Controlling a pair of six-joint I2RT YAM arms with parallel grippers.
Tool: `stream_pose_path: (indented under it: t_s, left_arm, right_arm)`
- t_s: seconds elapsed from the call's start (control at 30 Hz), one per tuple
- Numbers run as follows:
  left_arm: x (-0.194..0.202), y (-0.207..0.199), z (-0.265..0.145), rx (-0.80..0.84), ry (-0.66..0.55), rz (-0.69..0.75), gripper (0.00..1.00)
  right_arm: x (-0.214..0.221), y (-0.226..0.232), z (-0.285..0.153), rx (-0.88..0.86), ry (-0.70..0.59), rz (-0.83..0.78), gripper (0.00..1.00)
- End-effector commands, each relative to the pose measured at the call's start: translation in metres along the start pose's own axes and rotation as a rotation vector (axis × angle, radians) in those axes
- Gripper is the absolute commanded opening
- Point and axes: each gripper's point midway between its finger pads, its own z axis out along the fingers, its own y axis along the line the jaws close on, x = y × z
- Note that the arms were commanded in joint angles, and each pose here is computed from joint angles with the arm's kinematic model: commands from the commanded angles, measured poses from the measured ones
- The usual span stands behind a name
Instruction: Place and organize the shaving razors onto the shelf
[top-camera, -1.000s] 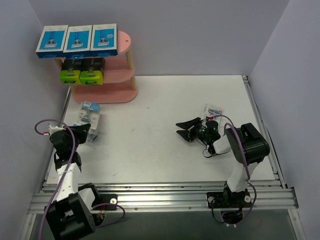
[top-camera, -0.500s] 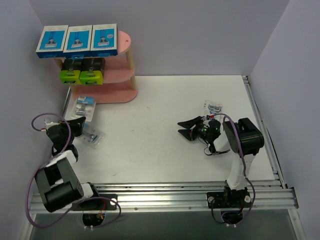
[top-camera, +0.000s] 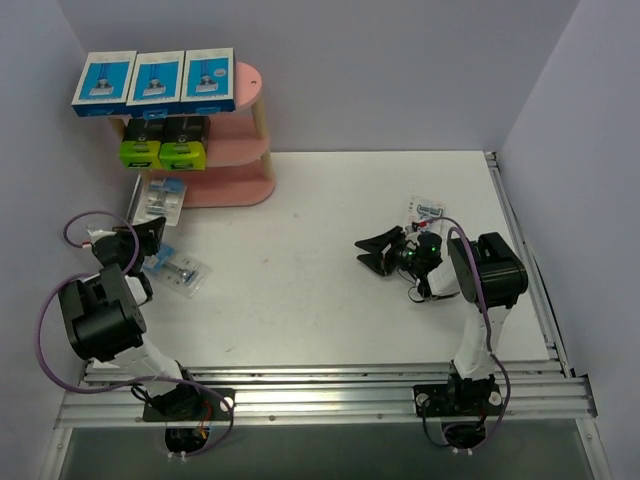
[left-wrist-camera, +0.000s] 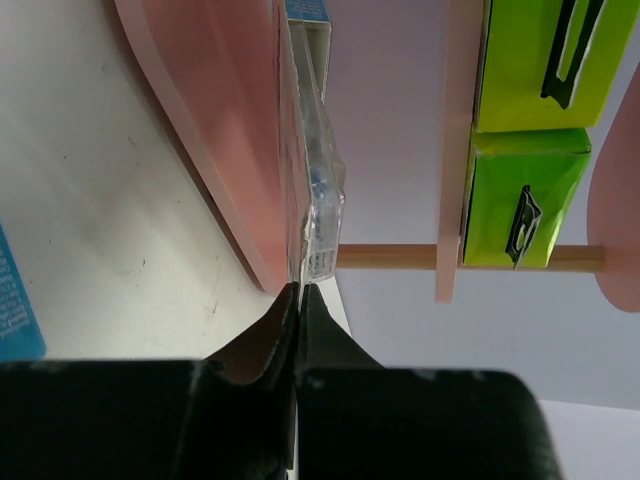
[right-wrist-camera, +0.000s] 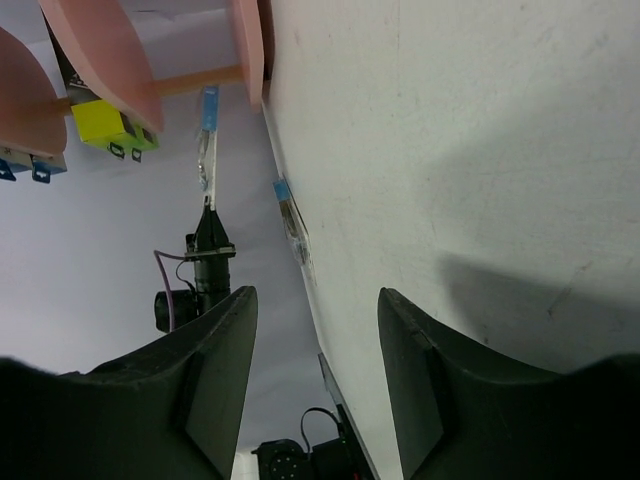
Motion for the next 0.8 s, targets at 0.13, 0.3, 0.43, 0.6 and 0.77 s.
stream_pose_path:
  t_s: [0.13,0.3,0.43,0.6,0.77]
  left_arm:
    - [-0.015,-0.023,0.028,0.102,-0.014,0.042,0.02]
    - [-0.014,-0.016,0.043,0.075,-0.001,0.052,0.02]
    - [-0.017,-0.007,0.053,0.042,0.000,0.041,0.02]
    - [-0.021,0.002,0.064,0.019,-0.003,0.031,0.02]
    - [-0.022,0.011,0.072,-0.014,-0.007,0.020,0.02]
  right_arm:
    - [-0.009,0.021,0.004,-0.042,0.010,-0.123,0.48]
    - [-0.014,0.024,0.008,-0.027,0.008,-0.145,0.48]
    - [-0.019,0.025,0.010,-0.001,0.003,-0.175,0.48]
    - [-0.021,0.022,0.013,0.024,0.010,-0.183,0.49]
    - [-0.022,0.023,0.016,0.025,0.006,-0.185,0.49]
